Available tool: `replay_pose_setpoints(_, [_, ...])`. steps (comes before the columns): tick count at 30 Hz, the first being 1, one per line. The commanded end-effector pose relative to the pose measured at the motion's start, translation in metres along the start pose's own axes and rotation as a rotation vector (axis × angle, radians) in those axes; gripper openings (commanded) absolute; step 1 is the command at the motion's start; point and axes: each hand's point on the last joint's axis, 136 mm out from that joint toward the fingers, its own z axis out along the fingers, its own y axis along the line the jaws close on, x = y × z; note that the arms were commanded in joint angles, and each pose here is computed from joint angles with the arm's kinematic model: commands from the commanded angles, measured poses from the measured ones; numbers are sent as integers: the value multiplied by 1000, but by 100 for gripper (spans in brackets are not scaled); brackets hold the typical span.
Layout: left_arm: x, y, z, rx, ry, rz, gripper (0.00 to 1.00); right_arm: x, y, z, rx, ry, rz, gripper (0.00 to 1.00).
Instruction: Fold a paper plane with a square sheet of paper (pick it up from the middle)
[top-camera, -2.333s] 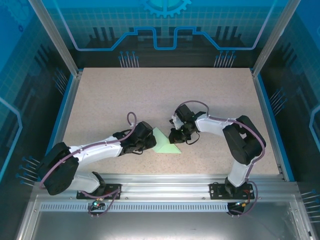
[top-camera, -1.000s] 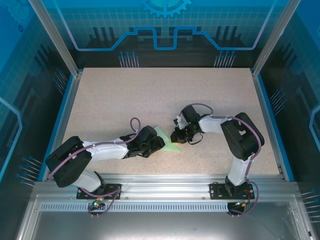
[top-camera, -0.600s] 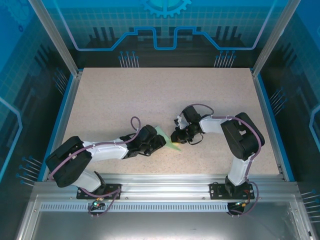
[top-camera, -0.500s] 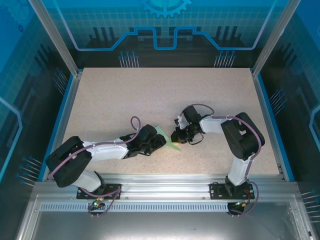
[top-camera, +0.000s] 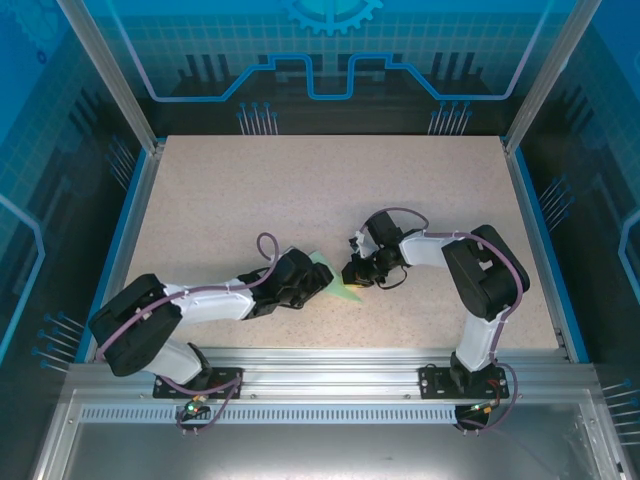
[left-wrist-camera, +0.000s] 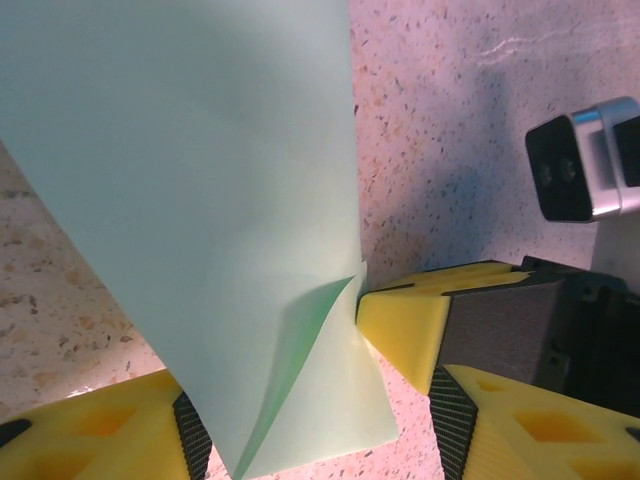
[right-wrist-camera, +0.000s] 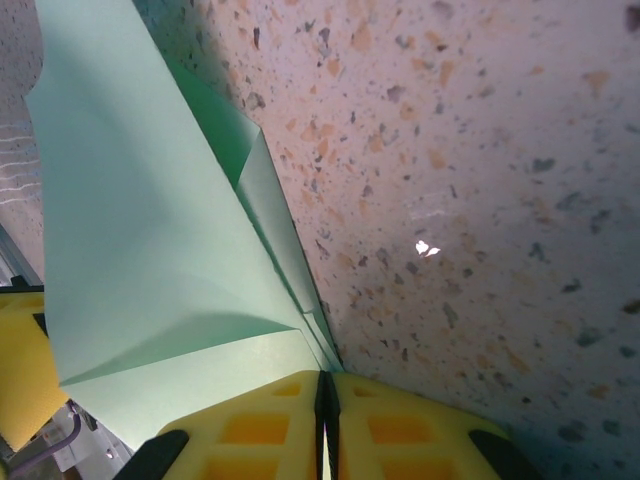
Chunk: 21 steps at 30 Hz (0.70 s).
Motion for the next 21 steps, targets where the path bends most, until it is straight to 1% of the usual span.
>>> replay_pose_setpoints(1, [-4, -3, -6, 12, -37, 2, 61, 2, -27, 0, 77, -9, 60, 12])
replay_pose_setpoints(5, [0, -9, 0, 20, -8, 18, 52, 1, -24, -1, 69, -15, 55, 13])
replay_pose_setpoints(9, [3, -9, 7, 2, 17, 25, 39, -4, -18, -5, 55, -36, 33, 15])
replay_pose_setpoints(11, [2, -7, 10, -16, 31, 19, 33, -6, -17, -7, 57, -47, 25, 16])
replay_pose_setpoints(13, [-2, -4, 11, -35, 43, 13, 25, -7, -16, -9, 61, -55, 20, 16])
replay_pose_setpoints(14, [-3, -4, 12, -37, 50, 15, 23, -7, -17, -9, 66, -56, 23, 16])
replay_pose_setpoints(16, [-7, -7, 13, -35, 65, 29, 22, -8, -19, -11, 82, -65, 34, 16])
replay_pose_setpoints(17, [-8, -9, 13, -36, 72, 44, 22, 1, -26, -9, 91, -52, 56, 16])
replay_pose_setpoints(21, [-12, -16, 16, -36, 99, 80, 18, -1, -19, -12, 57, -82, 74, 16])
